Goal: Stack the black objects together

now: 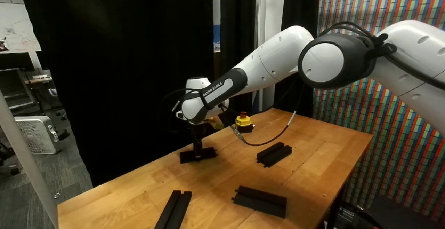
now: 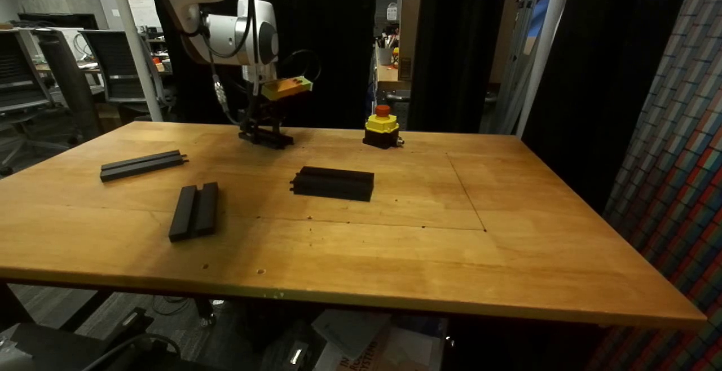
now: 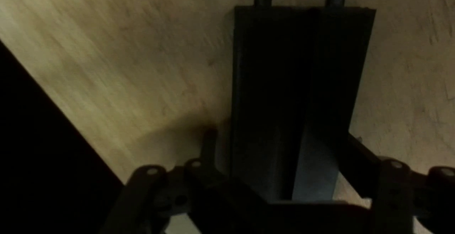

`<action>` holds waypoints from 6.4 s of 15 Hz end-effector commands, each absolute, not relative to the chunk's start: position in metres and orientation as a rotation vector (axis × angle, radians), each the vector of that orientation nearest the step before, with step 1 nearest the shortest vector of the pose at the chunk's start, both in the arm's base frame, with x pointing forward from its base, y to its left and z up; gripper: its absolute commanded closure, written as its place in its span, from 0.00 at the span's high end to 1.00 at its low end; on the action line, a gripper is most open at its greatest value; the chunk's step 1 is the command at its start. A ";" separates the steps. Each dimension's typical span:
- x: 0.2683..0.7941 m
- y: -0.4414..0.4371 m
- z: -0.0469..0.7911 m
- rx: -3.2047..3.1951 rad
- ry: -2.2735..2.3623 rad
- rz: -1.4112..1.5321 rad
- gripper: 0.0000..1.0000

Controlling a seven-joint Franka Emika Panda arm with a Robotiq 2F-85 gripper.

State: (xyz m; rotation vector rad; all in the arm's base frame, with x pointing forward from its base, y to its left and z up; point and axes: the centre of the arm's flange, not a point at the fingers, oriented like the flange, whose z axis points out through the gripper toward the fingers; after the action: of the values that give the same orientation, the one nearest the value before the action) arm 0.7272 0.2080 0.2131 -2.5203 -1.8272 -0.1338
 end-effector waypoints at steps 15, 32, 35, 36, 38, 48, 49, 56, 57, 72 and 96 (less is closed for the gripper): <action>0.644 0.112 0.271 -2.598 -1.846 0.022 0.45; 0.555 -0.010 0.284 -2.326 -2.241 -0.001 0.45; 0.548 -0.017 0.287 -2.300 -2.243 -0.003 0.45; 0.546 -0.020 0.286 -2.290 -2.239 -0.009 0.45; 0.542 -0.025 0.284 -2.281 -2.227 -0.019 0.45; 0.535 -0.040 0.272 -2.274 -2.194 -0.017 0.45; 0.536 -0.040 0.270 -2.273 -2.191 -0.013 0.45; 0.541 -0.039 0.265 -2.270 -2.187 0.000 0.45; 0.541 -0.040 0.264 -2.266 -2.192 0.002 0.45; 0.538 -0.045 0.260 -2.181 -2.263 0.025 0.45; 0.534 -0.048 0.253 -2.126 -2.250 -0.017 0.45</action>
State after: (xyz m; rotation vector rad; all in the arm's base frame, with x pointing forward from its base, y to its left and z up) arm 0.5344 -0.0448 0.2495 -2.1384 -2.2491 0.0229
